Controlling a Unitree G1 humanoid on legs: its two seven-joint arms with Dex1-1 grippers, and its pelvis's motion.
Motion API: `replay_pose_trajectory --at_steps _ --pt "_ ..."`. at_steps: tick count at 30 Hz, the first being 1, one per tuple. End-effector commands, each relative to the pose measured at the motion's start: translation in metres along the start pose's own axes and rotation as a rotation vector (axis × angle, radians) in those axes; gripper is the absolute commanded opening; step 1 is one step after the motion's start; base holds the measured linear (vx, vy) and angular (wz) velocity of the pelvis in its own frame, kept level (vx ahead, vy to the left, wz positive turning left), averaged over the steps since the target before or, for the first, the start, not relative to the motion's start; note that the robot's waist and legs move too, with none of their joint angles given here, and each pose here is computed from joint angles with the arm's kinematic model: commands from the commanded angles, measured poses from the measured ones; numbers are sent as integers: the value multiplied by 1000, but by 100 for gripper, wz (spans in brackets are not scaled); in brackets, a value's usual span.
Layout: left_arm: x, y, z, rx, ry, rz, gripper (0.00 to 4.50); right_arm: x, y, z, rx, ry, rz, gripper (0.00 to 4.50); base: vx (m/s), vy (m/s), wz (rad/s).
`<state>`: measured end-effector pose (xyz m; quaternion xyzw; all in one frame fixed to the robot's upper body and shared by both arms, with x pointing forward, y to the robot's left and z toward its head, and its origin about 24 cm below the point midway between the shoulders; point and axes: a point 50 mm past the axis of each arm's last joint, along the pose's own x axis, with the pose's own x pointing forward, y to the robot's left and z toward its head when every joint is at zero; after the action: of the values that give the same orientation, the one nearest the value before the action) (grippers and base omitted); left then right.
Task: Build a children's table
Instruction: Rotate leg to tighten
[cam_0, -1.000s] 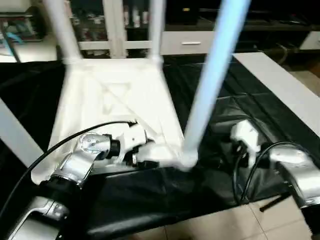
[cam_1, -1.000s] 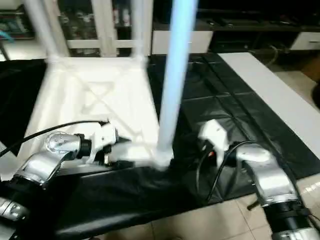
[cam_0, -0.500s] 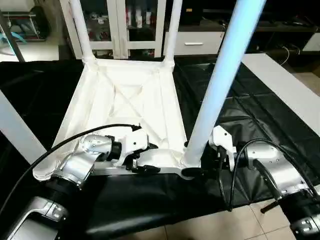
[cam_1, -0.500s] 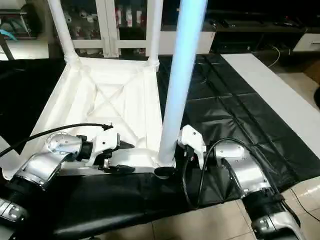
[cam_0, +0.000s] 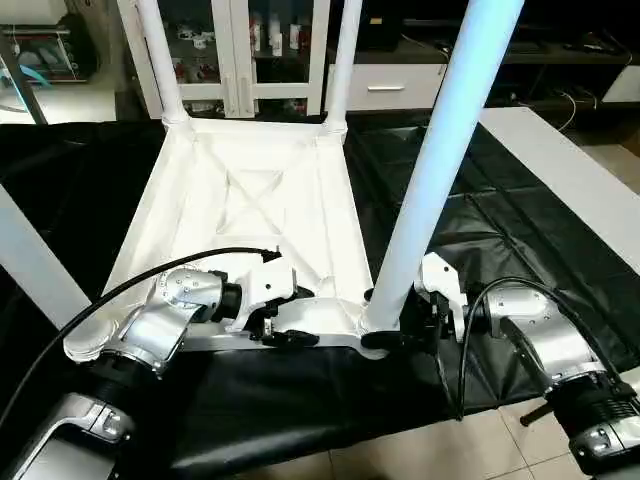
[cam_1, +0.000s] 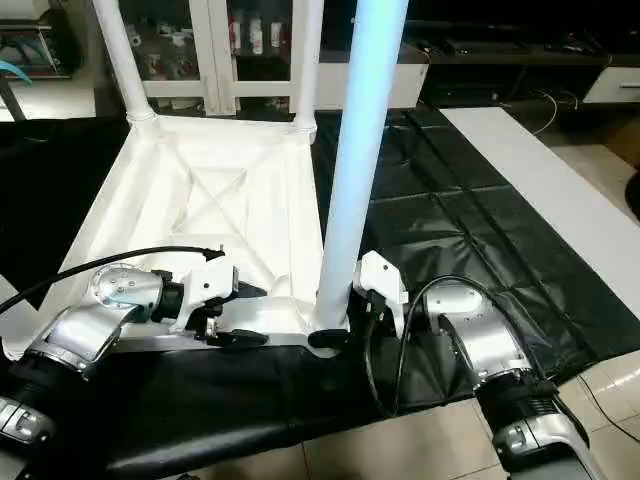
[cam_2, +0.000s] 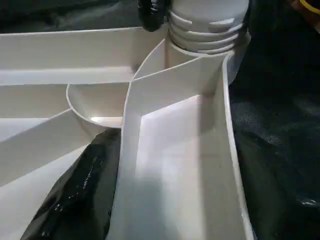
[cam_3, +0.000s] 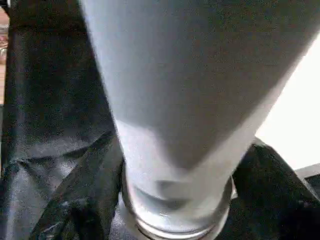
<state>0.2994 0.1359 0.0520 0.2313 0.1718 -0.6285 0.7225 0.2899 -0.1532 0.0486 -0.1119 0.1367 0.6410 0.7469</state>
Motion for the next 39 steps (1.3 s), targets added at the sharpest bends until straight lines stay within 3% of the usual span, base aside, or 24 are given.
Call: replay_pose_trajectory --at_steps 1,4,13,20,27,31,39 --pt "12 -11 -6 -41 35 -90 313 4 -2 5 -32 10 14 292 0 0 0" --pt "11 -5 2 -67 5 -65 381 4 -2 5 -36 10 11 278 0 0 0" --pt "4 -4 15 -32 -23 -68 442 6 -4 6 -67 17 -14 263 0 0 0" --pt "-10 1 40 69 -115 55 442 7 -7 7 -88 13 -43 263 0 0 0" --pt "-11 -4 47 66 -141 55 442 7 -10 9 -103 -1 -75 263 0 0 0" --pt "-4 -14 46 46 -115 3 442 5 -12 10 -110 -8 -99 263 0 0 0" --pt "4 -22 33 41 0 -26 387 -1 -13 11 -118 -8 -118 263 0 0 0"
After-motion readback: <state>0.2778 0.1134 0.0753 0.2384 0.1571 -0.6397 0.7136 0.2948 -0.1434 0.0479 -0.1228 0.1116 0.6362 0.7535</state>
